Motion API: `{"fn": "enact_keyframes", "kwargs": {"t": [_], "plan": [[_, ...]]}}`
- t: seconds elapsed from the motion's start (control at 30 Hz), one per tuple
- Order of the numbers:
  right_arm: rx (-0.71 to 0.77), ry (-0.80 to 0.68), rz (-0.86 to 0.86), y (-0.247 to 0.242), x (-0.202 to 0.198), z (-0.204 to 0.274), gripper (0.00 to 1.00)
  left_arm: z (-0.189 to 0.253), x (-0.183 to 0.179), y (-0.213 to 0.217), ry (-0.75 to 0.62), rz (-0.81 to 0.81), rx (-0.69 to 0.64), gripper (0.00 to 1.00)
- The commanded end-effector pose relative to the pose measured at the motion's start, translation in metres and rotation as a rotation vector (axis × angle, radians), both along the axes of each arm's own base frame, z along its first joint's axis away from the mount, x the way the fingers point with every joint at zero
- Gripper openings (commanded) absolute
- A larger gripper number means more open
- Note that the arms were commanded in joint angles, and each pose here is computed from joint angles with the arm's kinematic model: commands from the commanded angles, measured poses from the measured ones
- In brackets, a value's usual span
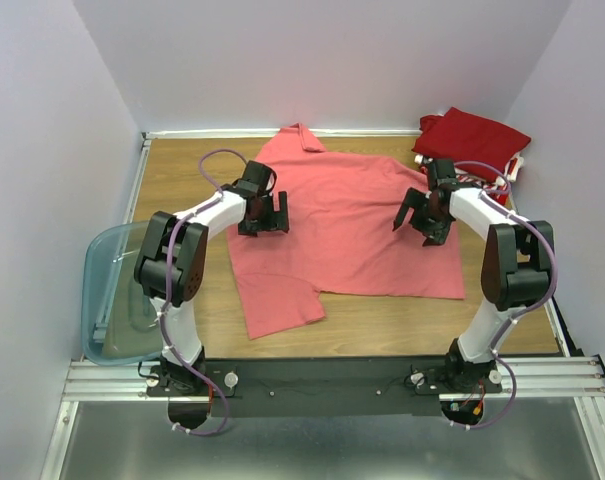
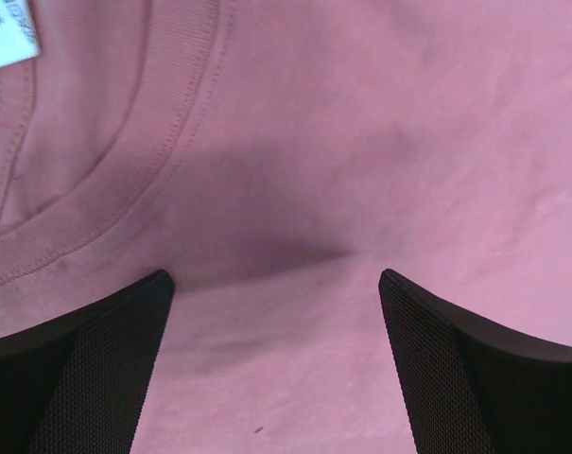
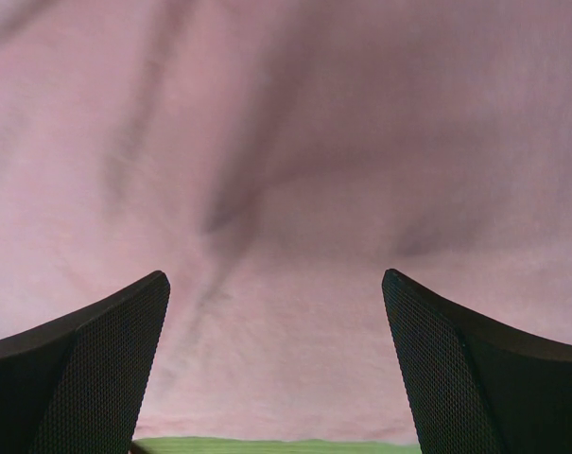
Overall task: Fold and stack the t-shirts
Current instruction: Flatten the tshirt out
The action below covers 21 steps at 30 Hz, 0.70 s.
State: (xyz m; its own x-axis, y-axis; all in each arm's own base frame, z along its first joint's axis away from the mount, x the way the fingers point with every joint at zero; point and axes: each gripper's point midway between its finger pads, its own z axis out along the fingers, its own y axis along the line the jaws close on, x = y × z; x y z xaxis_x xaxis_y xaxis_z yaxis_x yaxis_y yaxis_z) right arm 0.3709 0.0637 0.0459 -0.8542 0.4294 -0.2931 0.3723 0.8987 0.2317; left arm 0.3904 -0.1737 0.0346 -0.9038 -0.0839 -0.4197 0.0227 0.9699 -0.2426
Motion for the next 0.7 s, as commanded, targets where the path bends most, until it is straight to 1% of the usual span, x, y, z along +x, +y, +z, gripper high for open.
{"fn": "enact_keyframes", "kwargs": {"t": [0.0, 0.23, 0.43, 0.53, 0.57, 0.63, 0.67], "plan": [[-0.017, 0.019, -0.032, -0.006, -0.01, -0.01, 1.0, 0.009, 0.006, -0.005, -0.052, 0.01, -0.044, 0.98], [-0.009, 0.058, -0.042, -0.004, -0.009, -0.028, 1.0, -0.007, 0.013, -0.011, -0.023, 0.009, -0.053, 0.98], [-0.015, 0.075, -0.059, -0.005, 0.001, -0.036, 1.0, -0.019, 0.019, -0.017, 0.005, 0.017, -0.064, 0.98], [-0.01, 0.064, -0.063, -0.006, 0.013, -0.036, 1.0, -0.018, 0.031, -0.018, -0.004, 0.023, -0.053, 0.98], [-0.006, 0.068, -0.067, -0.006, 0.016, -0.038, 1.0, -0.011, 0.039, -0.019, -0.015, 0.023, -0.05, 0.98], [0.001, 0.064, -0.075, -0.007, 0.028, -0.04, 1.0, -0.018, 0.046, -0.019, -0.003, 0.019, -0.026, 0.98], [0.006, 0.062, -0.078, -0.007, 0.033, -0.04, 1.0, -0.01, 0.056, -0.021, -0.016, 0.02, -0.027, 0.98]]}}
